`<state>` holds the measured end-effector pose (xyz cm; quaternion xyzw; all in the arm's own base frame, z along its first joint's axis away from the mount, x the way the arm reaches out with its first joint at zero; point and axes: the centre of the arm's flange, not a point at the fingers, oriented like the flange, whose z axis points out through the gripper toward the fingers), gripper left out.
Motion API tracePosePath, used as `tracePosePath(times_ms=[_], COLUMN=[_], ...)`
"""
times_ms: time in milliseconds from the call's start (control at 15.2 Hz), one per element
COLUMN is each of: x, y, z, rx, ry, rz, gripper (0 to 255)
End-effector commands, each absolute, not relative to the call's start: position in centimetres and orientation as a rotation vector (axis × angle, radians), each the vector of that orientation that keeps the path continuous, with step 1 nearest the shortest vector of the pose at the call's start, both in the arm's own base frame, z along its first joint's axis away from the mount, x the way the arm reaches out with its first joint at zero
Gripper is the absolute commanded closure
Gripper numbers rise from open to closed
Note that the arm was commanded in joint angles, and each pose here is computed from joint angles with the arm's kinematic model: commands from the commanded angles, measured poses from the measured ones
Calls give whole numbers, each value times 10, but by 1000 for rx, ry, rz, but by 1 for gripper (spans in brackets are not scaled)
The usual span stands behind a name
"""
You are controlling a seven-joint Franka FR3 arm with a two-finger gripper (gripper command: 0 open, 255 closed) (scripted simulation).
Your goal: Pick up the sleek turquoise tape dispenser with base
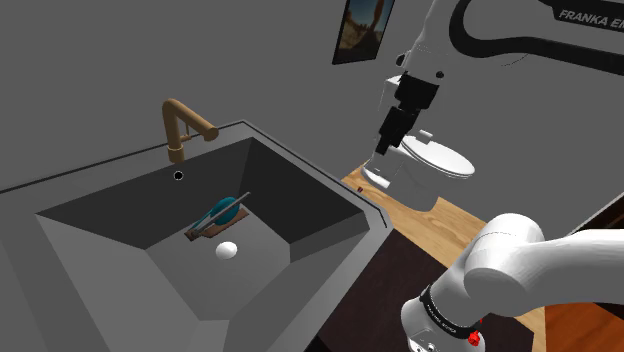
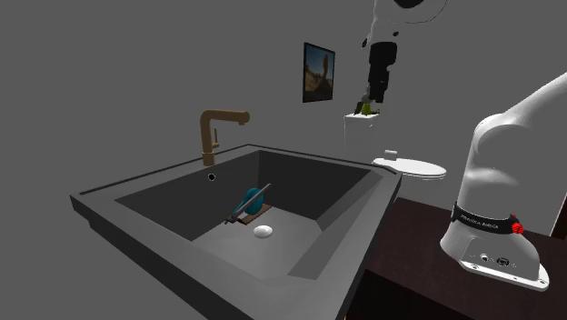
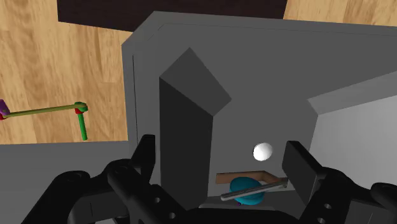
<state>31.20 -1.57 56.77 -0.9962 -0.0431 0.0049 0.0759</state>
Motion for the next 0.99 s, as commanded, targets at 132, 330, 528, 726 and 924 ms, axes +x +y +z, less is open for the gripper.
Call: tracePosePath(times_ms=[132, 330, 528, 726, 924], x=[313, 318, 325, 335, 348], y=[1, 27, 53, 78, 103], z=[549, 522, 496, 470, 444], rx=[-2980, -2965, -2943, -2916, -2882], ry=[-39, 95, 229, 360, 490], rz=[-13, -53, -93, -133, -172], gripper=[0, 0, 0, 0, 0])
